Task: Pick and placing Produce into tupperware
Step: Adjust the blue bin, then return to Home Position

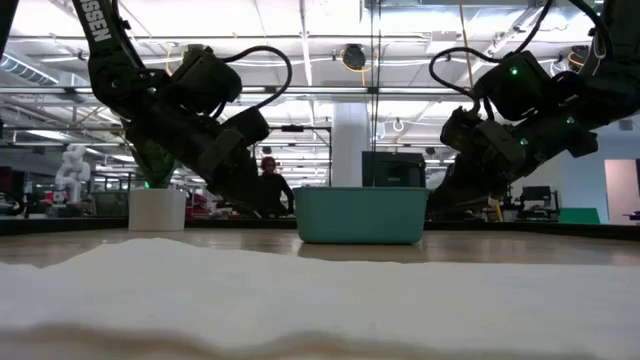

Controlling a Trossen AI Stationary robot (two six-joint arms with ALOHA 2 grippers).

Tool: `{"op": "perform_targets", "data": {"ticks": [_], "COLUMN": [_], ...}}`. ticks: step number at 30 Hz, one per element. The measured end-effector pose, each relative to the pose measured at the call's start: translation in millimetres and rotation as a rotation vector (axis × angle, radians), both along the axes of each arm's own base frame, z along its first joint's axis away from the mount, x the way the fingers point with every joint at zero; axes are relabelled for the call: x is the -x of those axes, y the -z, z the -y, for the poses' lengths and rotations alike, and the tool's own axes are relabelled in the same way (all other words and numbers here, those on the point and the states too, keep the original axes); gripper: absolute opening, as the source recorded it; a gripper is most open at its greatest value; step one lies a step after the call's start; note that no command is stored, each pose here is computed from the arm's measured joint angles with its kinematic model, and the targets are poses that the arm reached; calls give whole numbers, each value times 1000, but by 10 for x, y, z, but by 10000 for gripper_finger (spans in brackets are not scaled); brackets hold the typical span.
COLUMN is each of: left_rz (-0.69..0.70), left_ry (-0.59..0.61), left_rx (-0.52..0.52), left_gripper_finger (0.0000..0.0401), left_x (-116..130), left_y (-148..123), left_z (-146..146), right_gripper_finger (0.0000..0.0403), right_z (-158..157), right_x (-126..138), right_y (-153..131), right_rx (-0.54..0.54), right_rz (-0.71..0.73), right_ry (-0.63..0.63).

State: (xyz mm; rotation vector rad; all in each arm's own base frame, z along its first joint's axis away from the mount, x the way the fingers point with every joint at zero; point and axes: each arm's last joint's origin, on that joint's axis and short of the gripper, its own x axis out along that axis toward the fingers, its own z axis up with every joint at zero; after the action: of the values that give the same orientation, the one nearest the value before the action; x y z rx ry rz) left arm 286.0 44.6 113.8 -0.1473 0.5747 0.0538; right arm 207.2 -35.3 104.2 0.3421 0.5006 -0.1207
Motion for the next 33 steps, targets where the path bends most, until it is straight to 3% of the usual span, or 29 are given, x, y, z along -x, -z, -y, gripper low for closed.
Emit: {"op": "perform_targets", "data": {"ticks": [11, 20, 29, 33], "left_rz": [-104, -40, 307, 372], "left_ry": [54, 77, 53, 6], "left_rx": [-54, -195, -237, -225], "left_gripper_finger": [5, 5, 5, 5], "left_x": [90, 341, 924, 1122], "left_y": [26, -230, -271, -247], "left_z": [21, 139, 194, 160], "right_gripper_finger": [0, 0, 0, 0], "right_z": [39, -24, -56, -56], "right_x": [108, 389, 510, 515], "right_y": [40, -102, -318, -364], "right_rx": [-12, 45, 97, 123], "right_rz": [-45, 83, 318, 355], "right_ry": [29, 12, -10, -15]}}
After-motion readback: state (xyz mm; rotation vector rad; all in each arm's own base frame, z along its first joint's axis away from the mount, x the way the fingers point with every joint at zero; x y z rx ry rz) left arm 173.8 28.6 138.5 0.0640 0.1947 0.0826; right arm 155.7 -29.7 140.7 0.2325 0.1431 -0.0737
